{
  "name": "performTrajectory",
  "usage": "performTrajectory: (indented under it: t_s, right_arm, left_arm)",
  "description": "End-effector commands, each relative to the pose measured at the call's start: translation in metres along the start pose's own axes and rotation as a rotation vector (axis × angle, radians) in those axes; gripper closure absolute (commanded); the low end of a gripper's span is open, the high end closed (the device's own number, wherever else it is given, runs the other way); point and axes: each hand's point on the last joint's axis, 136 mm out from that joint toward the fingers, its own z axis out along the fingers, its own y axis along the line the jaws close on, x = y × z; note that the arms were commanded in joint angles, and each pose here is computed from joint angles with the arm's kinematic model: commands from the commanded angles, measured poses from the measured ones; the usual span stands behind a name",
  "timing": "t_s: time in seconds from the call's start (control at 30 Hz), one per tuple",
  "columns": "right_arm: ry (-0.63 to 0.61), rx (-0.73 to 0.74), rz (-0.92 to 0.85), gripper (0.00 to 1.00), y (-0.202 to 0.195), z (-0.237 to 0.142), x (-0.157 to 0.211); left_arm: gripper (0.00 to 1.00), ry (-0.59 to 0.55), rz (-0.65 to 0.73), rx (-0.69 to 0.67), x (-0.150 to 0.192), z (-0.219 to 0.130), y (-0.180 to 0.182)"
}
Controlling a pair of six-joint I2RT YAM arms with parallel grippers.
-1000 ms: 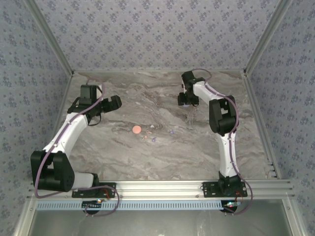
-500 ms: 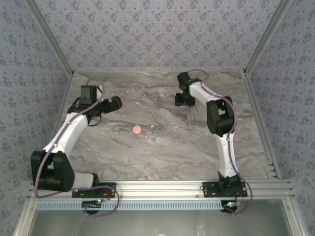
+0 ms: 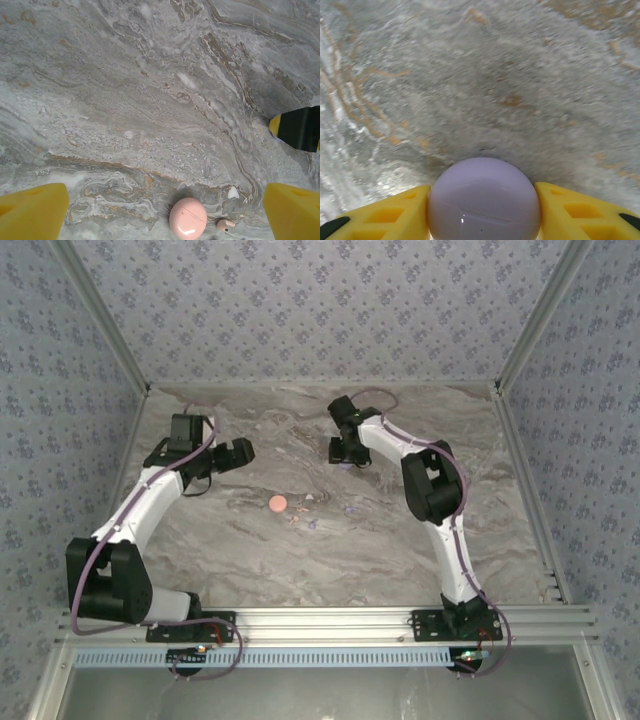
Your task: Insert the wireless bluetooth earbuds into the charging case
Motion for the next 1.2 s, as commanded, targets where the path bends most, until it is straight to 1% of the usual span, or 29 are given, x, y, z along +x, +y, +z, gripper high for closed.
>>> performTrajectory:
  t_s: [0.0, 0.13, 0.3, 0.43, 0.6, 0.7, 0.83, 0.93, 1.07, 1.17]
  right_arm:
    - [0.045, -0.024, 0.027, 0.49, 0.017, 0.007, 0.017]
    - [0.056, -0.039, 0.023, 0.48, 0.026, 0.010, 0.021]
    - [0.055, -0.063, 0.017, 0.38, 0.029, 0.005, 0.019]
    - [0.032, -0.106, 0.013, 0.33, 0.029, -0.010, 0.013]
    - [-0.019, -0.212, 0.012, 0.30, 0.022, -0.039, 0.005]
    - [-0.048, -0.295, 0.020, 0.30, 0.018, -0.053, -0.001]
    - [-0.050, -0.359, 0.040, 0.30, 0.003, -0.058, 0.000]
    - [-0.039, -0.412, 0.058, 0.32, -0.006, -0.056, 0.003]
    - [-0.021, -0.478, 0.083, 0.44, -0.011, -0.053, 0.003]
    - [-0.004, -0.509, 0.081, 0.51, -0.009, -0.050, 0.005]
  left_arm:
    - [0.01, -0.003, 0.001, 0.036, -0.006, 0.001, -0.012]
    - [0.01, 0.015, 0.009, 0.048, -0.004, 0.007, -0.018]
    - [0.01, 0.045, 0.031, 0.072, 0.000, 0.016, -0.030]
    - [0.01, 0.080, 0.056, 0.102, 0.005, 0.028, -0.047]
    - [0.01, 0.120, 0.091, 0.137, 0.010, 0.047, -0.070]
    - [0.07, 0.154, 0.090, 0.191, 0.011, 0.060, -0.085]
    - [0.13, 0.194, 0.073, 0.266, 0.011, 0.078, -0.103]
    - [0.18, 0.233, 0.054, 0.302, 0.013, 0.095, -0.115]
    - [0.25, 0.276, 0.033, 0.329, 0.017, 0.120, -0.127]
    - [0.26, 0.291, 0.018, 0.344, 0.020, 0.136, -0.135]
